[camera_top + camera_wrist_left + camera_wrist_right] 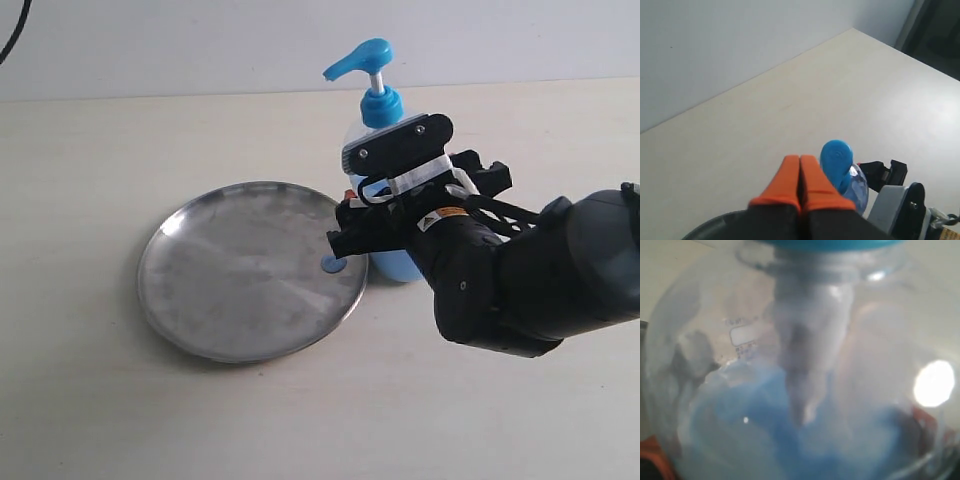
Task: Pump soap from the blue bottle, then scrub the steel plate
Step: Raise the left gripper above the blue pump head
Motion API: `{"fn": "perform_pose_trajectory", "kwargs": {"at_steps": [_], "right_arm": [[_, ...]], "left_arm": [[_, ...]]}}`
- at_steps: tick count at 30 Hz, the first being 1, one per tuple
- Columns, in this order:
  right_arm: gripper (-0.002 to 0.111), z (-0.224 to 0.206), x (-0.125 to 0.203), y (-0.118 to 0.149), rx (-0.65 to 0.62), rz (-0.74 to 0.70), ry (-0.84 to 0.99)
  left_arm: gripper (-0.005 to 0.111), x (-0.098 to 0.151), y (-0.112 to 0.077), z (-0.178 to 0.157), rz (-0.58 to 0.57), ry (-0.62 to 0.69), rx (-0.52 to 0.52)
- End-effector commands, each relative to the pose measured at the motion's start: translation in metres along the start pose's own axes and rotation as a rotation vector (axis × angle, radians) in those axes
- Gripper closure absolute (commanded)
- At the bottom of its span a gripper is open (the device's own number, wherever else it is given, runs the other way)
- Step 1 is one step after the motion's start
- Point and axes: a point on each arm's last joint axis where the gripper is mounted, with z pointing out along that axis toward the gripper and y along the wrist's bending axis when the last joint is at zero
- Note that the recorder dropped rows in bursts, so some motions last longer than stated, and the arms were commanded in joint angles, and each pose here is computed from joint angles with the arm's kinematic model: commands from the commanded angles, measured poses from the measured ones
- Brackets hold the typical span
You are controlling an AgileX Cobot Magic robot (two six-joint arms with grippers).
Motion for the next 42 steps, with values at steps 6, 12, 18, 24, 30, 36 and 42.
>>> {"fn": "perform_pose_trajectory", "kwargs": {"at_steps": [6,12,18,24,30,36,42], "right_arm": [[0.108,0.000,-0.009,-0.002,0.029,-0.021,-0.059],[0.108,0.000,-0.012,-0.005,0.068,-0.010,-0.087],[0.108,0.000,-0.013,-0.007,0.089,-0.011,-0.104],[0.108,0.000,-0.014,-0.006,0.081,-0.022,-0.123],[0.108,0.000,-0.015,-0.004,0.062,-0.022,-0.131],[0.108,0.000,-0.015,-0.004,0.059,-0.023,-0.130],[0.108,0.000,-0.015,-0.004,0.059,-0.023,-0.130]], "left_arm": [[0.107,-0.001,-0.027,0.040,0.030,0.126,0.150],[0.107,0.000,-0.031,0.050,0.024,0.132,0.161],[0.107,-0.003,-0.032,0.049,0.002,0.118,0.165],[0.107,-0.004,-0.031,0.049,-0.014,0.107,0.158],[0.107,-0.006,-0.028,0.052,-0.018,0.075,0.131],[0.107,0.003,-0.025,0.066,-0.025,0.106,0.125],[0.107,0.008,-0.023,0.075,-0.030,0.115,0.114]]}}
